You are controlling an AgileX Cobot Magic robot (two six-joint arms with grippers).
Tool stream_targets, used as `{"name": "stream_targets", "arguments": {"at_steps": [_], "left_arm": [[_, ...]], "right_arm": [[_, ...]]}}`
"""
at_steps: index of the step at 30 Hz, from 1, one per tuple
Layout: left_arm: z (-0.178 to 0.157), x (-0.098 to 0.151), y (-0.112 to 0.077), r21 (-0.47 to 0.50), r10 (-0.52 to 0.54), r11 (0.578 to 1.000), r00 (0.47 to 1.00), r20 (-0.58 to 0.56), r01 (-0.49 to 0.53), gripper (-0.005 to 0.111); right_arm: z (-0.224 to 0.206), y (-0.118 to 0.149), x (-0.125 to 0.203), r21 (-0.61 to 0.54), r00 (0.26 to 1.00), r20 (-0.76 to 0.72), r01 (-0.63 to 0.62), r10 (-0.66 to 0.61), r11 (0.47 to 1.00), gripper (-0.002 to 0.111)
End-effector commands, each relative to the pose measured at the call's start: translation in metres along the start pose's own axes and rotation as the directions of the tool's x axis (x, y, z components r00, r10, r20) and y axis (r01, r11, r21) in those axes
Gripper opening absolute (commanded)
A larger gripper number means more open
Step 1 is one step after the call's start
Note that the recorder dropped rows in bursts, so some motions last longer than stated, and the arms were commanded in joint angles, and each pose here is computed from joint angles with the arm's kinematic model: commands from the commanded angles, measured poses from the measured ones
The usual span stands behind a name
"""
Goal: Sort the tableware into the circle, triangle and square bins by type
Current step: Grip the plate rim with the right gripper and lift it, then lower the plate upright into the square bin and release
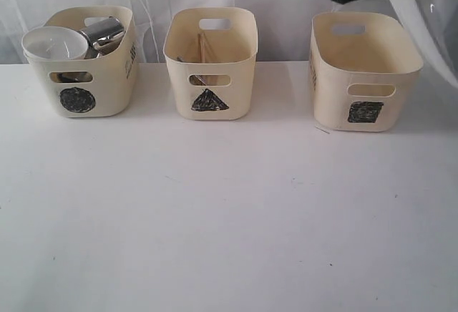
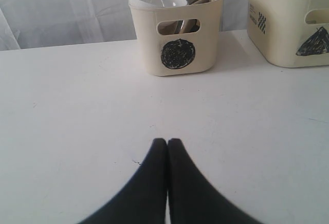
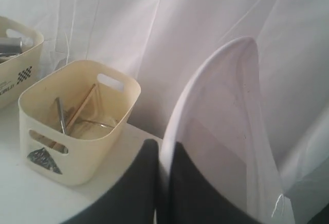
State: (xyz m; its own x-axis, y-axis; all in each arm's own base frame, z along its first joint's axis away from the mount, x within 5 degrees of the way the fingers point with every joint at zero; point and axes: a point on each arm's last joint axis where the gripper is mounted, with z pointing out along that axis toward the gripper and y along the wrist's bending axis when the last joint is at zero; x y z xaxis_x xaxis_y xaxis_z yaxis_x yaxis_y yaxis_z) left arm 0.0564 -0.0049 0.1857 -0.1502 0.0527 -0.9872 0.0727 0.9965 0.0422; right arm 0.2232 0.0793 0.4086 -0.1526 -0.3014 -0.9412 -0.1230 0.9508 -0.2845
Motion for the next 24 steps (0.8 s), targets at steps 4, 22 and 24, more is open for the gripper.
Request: {"name": "stream_targets", "arguments": {"at_steps": [4, 22, 24], "left_arm": [[0.000, 0.001, -0.001, 0.007, -0.011, 1.000, 1.000, 0.001, 0.011, 0.002], [0.000, 0.001, -0.001, 0.007, -0.011, 1.000, 1.000, 0.001, 0.011, 0.002], [0.000, 0.001, -0.001, 0.007, -0.011, 1.000, 1.000, 0.001, 0.011, 0.002]], "right_arm": [[0.066, -0.013, -0.017, 0.006, 0.996, 0.069, 0.056, -0.056, 0.998, 0.000], [0.222, -0.028, 0.049, -0.027, 0.995, -0.068, 0.067, -0.069, 0.997, 0.000], [0.226, -0.025, 0.052, -0.044, 0.994, -0.066, 0.082, -0.085, 0.996, 0.000]]}}
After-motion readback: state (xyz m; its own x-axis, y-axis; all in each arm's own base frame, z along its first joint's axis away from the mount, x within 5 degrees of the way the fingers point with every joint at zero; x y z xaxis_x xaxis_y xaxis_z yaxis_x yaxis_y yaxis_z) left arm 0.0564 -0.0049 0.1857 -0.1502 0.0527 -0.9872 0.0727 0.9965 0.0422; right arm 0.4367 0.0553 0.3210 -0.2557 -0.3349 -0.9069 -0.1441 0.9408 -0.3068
